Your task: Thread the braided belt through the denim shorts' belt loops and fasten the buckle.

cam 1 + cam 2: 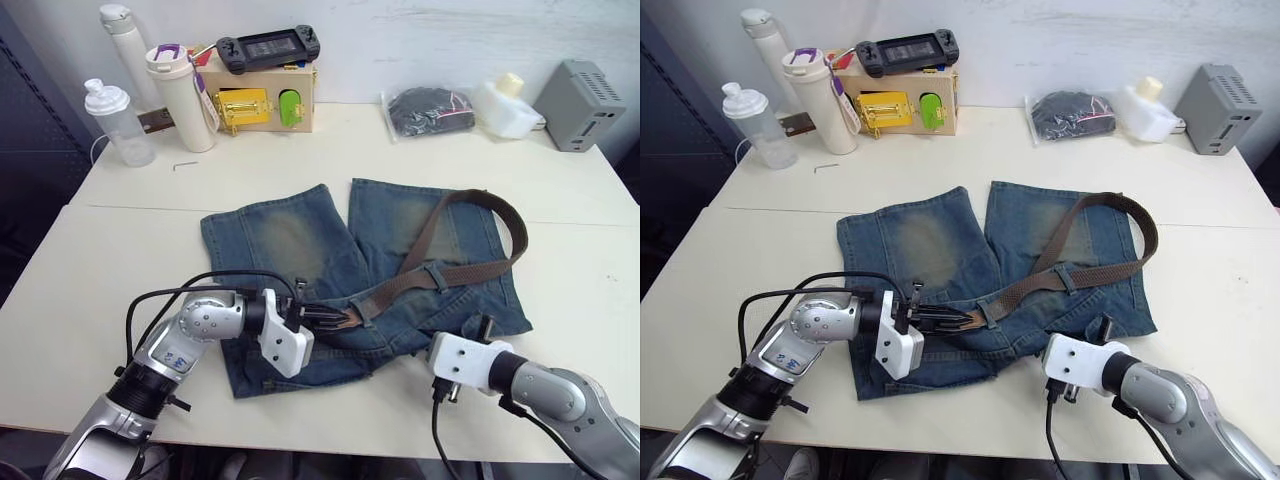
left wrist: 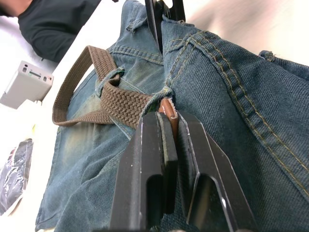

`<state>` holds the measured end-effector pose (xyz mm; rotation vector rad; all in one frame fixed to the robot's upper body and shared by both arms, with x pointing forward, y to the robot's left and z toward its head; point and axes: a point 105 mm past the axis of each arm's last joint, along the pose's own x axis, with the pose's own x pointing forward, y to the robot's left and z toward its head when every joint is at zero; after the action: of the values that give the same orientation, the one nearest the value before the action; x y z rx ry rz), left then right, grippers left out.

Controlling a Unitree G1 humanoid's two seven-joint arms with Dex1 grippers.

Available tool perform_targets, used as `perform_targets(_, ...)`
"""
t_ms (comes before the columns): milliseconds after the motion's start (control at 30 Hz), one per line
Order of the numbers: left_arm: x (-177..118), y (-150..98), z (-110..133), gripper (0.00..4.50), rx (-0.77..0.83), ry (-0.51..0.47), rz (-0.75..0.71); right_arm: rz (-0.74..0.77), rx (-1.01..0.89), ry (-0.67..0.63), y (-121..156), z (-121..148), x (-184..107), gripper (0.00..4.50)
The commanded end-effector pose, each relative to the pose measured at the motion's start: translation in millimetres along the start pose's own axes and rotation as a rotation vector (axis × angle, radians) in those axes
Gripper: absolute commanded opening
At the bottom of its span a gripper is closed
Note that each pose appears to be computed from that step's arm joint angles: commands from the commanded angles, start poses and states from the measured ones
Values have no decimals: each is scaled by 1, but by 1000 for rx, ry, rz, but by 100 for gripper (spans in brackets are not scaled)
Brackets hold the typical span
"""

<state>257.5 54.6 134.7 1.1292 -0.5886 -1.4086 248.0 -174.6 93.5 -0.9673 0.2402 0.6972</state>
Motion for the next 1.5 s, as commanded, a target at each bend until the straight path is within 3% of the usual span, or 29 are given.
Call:
perform_targets(33,-13,5,12,0,77,-8,33,-223,101,224,-52,-42,-12,1)
perform_targets(233,-31,-7,14,0,106,14,-4,-368,159,373,-83,-66,-21,1)
perform_targets(567,-26,-6,18,0,103,-11,27,-340,263,375,-75,-64,-12,1)
perform_targets(700,-27,-8,17,0,101,-11,29,-383,287,365,-85,-67,-29,159)
perform_targets(833,-30,-10,16,0,101,-8,38,-364,417,280,-92,-56,-48,351)
perform_targets(900,-34,-8,15,0,110,0,60,-257,543,89,-91,-19,-54,437)
perform_targets(967,-37,-7,16,0,130,1,79,-127,681,-93,-86,16,-59,445)
perform_targets(1033,-41,-7,16,0,179,3,102,133,879,-254,-62,46,-63,445)
perform_targets(1167,-48,-8,19,0,286,-2,141,536,1056,-413,-1,75,-63,445)
perform_targets(1267,-50,-7,20,0,322,-8,164,725,1231,-457,38,91,-65,445)
perform_targets(1367,-50,-7,21,0,344,-4,170,733,1596,-450,49,107,-57,445)
perform_targets(1500,-49,-7,22,0,348,2,177,553,1972,-449,46,123,-19,445)
